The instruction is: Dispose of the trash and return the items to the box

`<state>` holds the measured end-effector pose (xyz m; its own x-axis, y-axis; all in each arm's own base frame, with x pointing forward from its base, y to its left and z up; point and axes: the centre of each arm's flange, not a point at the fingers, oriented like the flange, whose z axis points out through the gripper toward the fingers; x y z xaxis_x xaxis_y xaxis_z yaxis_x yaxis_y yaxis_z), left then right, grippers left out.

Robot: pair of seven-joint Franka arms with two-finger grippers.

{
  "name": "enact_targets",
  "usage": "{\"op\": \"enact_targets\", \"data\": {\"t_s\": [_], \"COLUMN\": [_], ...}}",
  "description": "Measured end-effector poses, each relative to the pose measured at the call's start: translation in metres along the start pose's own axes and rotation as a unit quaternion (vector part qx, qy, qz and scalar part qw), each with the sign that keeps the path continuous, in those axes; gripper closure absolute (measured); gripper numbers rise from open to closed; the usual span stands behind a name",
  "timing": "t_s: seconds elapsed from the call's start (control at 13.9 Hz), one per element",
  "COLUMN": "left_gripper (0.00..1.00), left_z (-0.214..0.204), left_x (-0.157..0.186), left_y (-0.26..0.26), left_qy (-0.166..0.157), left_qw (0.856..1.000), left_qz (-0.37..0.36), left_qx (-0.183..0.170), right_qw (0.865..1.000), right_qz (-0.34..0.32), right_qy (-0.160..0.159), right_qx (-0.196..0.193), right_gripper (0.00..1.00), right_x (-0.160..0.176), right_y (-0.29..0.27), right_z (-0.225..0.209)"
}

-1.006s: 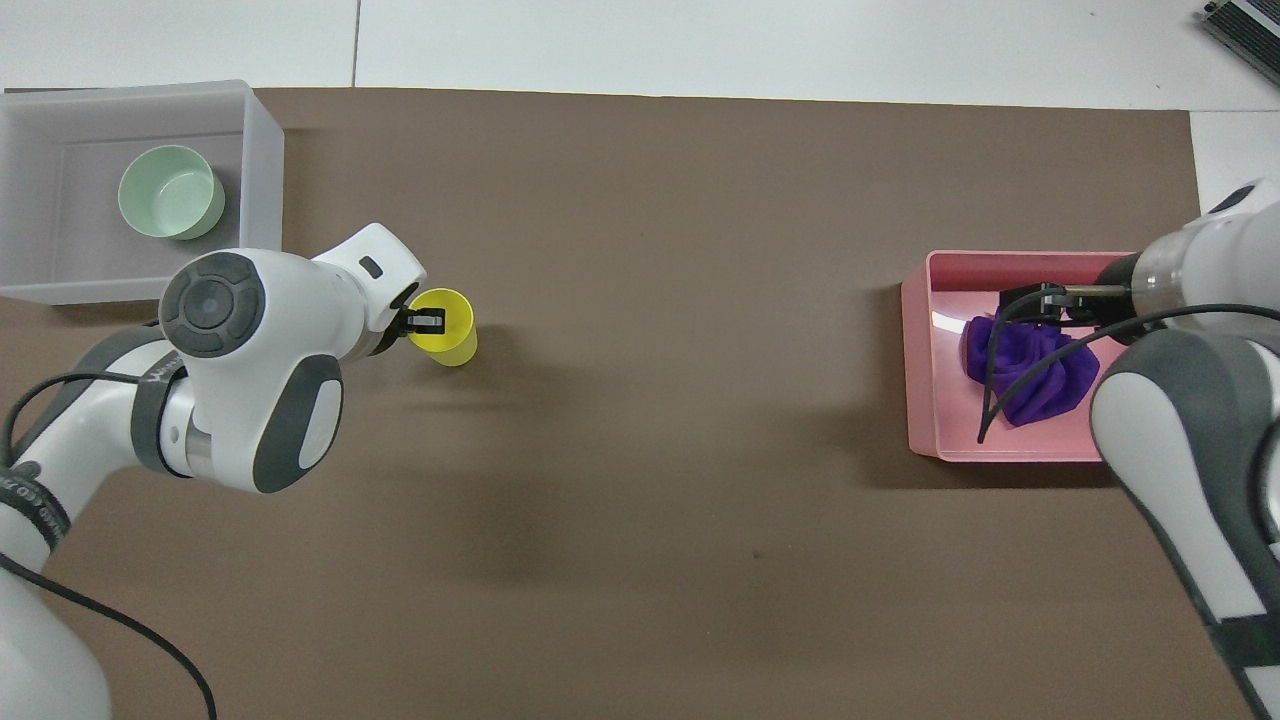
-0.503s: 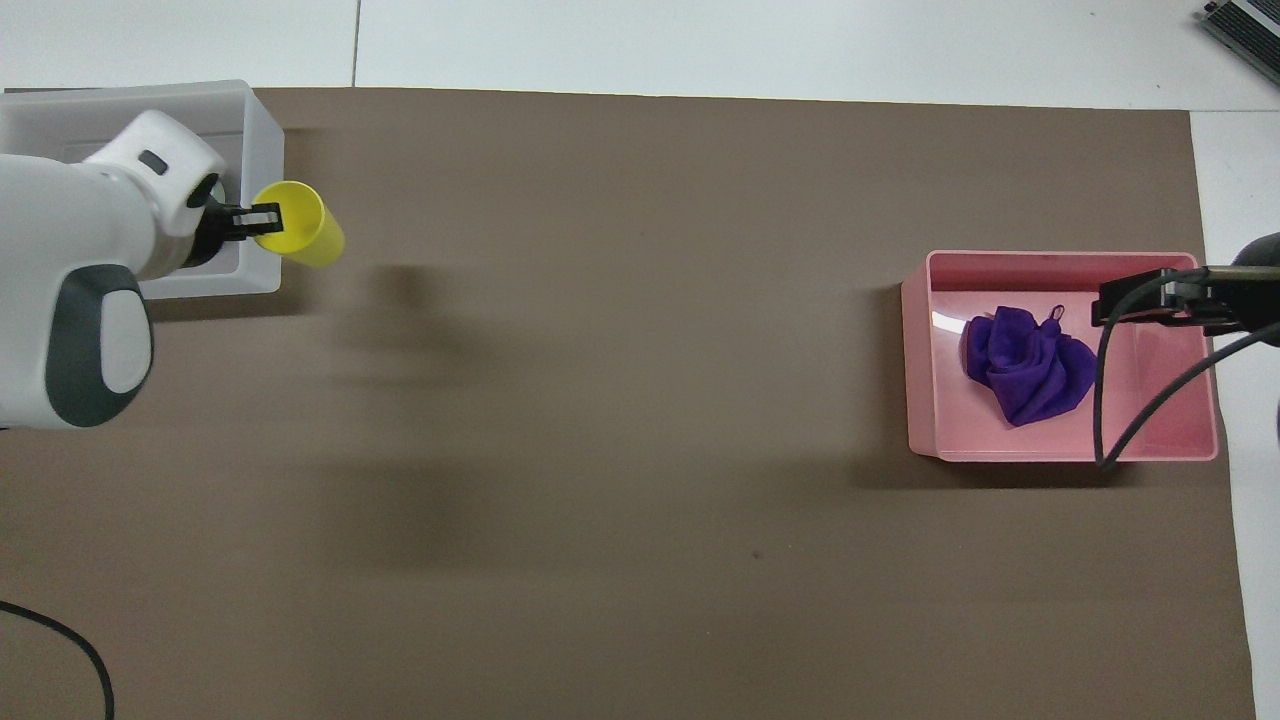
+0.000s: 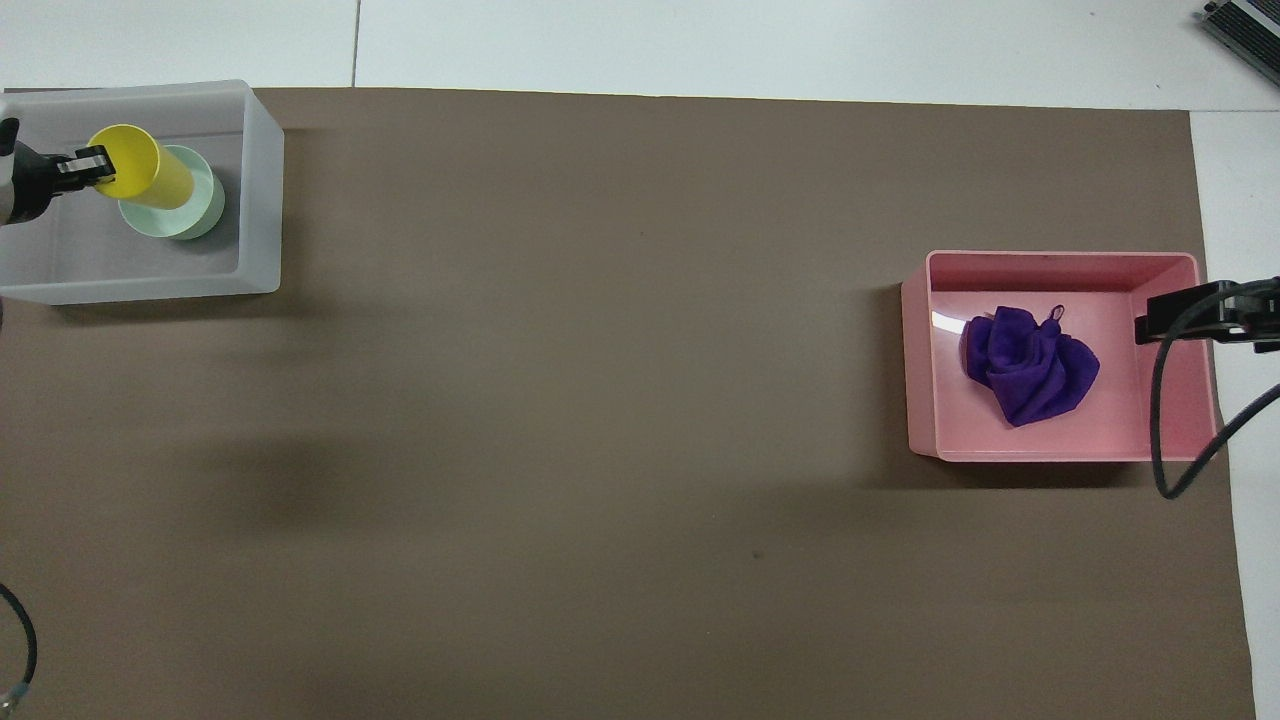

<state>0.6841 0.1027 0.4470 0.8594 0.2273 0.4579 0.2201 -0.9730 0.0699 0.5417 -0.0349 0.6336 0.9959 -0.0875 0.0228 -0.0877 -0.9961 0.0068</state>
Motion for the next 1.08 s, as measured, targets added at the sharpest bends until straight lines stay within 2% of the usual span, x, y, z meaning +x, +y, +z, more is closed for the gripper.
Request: {"op": "enact_targets", "data": {"t_s": [0.14, 0.43, 0.65, 0.79, 1.01, 1.08], "left_gripper": [0.96, 0.96, 0.96, 0.93, 0.62, 0.48], "left_z": [0.025, 0.07, 0.083, 0.084, 0.085, 0.082], "left_x": [0.008, 0.003, -0.002, -0.003, -0.005, -0.003], "left_y": [-0.024, -0.032, -0.031, -0.031, -0.03, -0.027], "left_qy": [0.007, 0.027, 0.024, 0.02, -0.003, -0.007], "left_qw": [1.0, 0.999, 0.999, 1.0, 1.0, 1.0], "left_qz": [-0.015, -0.021, -0.021, -0.021, -0.02, -0.019], "left_qx": [0.005, 0.002, 0.0, 0.0, 0.001, 0.0], "right_qw": [1.0, 1.0, 1.0, 1.0, 1.0, 1.0], "right_qz": [-0.002, -0.015, -0.015, -0.015, -0.015, -0.015], "right_qy": [-0.002, -0.003, -0.003, -0.003, -0.003, -0.003], "right_qx": [0.0, 0.0, 0.0, 0.0, 0.0, 0.0], "right_gripper": [0.0, 0.0, 0.0, 0.0, 0.0, 0.0], "right_x": [0.0, -0.001, -0.001, -0.001, -0.001, -0.001], "right_y": [0.0, 0.001, 0.001, 0.001, 0.001, 0.001], "right_z": [0.0, 0.001, 0.0, 0.0, 0.0, 0.0]}}
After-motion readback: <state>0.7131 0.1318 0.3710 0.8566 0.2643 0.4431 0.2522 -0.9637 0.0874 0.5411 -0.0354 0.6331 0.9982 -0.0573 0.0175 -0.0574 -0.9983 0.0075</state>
